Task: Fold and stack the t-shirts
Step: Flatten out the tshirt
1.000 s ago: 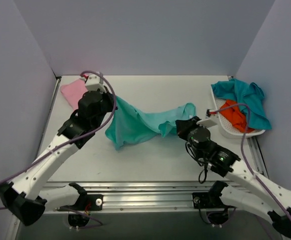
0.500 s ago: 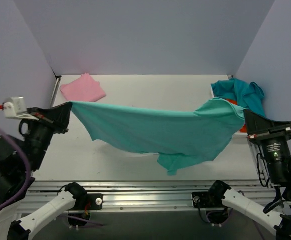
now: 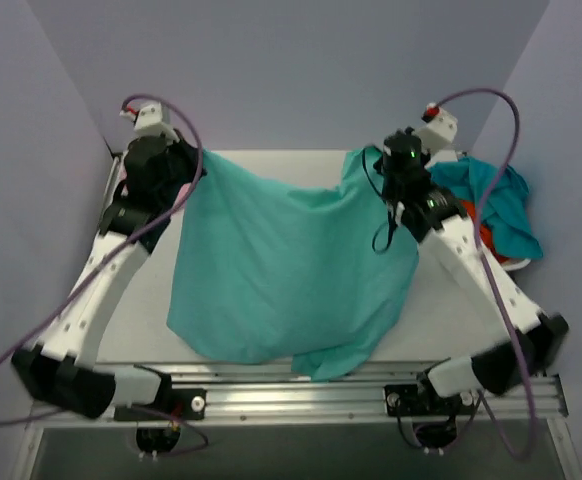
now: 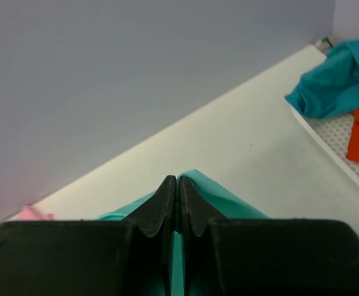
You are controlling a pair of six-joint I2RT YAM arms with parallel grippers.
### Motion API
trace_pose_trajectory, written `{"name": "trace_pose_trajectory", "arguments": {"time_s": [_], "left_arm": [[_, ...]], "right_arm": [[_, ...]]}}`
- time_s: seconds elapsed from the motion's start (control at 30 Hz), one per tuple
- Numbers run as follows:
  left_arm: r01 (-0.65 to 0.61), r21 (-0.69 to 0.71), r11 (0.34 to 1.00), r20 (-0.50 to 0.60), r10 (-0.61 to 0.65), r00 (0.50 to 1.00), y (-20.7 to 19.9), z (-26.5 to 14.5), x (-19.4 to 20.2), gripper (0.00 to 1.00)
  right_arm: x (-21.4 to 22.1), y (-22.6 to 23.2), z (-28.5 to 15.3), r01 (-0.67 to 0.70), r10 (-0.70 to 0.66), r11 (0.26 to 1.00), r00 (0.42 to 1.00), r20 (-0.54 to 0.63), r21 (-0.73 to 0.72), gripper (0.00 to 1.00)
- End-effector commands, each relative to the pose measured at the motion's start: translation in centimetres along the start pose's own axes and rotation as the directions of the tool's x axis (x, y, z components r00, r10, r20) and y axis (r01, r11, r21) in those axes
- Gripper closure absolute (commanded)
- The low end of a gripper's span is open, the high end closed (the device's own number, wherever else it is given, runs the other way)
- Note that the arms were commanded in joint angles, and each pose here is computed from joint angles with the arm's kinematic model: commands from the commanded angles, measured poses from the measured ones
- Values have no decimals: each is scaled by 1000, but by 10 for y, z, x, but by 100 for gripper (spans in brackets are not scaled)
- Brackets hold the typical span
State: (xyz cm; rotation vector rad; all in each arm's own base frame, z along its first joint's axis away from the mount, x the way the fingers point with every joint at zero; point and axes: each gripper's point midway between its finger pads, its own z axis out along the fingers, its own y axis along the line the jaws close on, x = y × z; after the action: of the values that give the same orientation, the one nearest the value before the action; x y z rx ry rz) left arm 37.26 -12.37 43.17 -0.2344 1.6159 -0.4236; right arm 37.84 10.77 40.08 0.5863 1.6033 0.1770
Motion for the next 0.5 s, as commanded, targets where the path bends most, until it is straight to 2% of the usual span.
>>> {"name": "trace_pose_trajectory", "arguments": {"time_s": [0.0,0.03,0.07,0.13,0.17,0.2,0.23,0.27,0.3,0.33,0.37,0.43,0.47], "left_arm": [[76,-38,996,-163,-81,983,46,81,74,98],[77,-63,995,-182,-87,979,58,99,87,98],[62,-119,991,-240,-90,967,82,131,119,98],[51,-140,989,-288,-89,954,99,162,148,98],[50,-159,986,-307,-98,947,114,176,160,98],[55,-175,983,-355,-116,928,128,202,190,98],[66,-197,978,-372,-137,918,141,214,205,98],[95,-195,976,-387,-166,907,146,224,216,98],[99,-231,968,-430,-193,882,170,238,250,98],[119,-205,972,-413,-196,890,166,254,241,98],[115,-217,969,-439,-202,875,178,262,263,98],[111,-196,974,-403,-183,897,173,281,243,98],[94,-195,976,-407,-168,898,177,286,247,98]], "right_arm": [[48,-30,93,-24,28,999,995,-97,36,100],[96,-43,126,36,-19,995,984,-176,92,100],[112,-50,141,58,-33,991,979,-200,121,100],[164,-67,184,113,-61,978,959,-276,177,100],[178,-71,196,121,-62,975,954,-294,187,100],[193,-75,207,124,-56,971,949,-310,203,100],[189,-69,223,104,-42,973,957,-287,205,100],[220,-79,237,134,-56,965,945,-324,225,100],[228,-79,247,137,-58,964,944,-326,227,100],[232,-79,256,146,-67,963,944,-323,227,100],[236,-73,272,142,-68,965,948,-311,221,100],[248,-76,288,170,-95,958,947,-306,230,100],[231,-62,298,143,-84,966,961,-263,216,100]]}}
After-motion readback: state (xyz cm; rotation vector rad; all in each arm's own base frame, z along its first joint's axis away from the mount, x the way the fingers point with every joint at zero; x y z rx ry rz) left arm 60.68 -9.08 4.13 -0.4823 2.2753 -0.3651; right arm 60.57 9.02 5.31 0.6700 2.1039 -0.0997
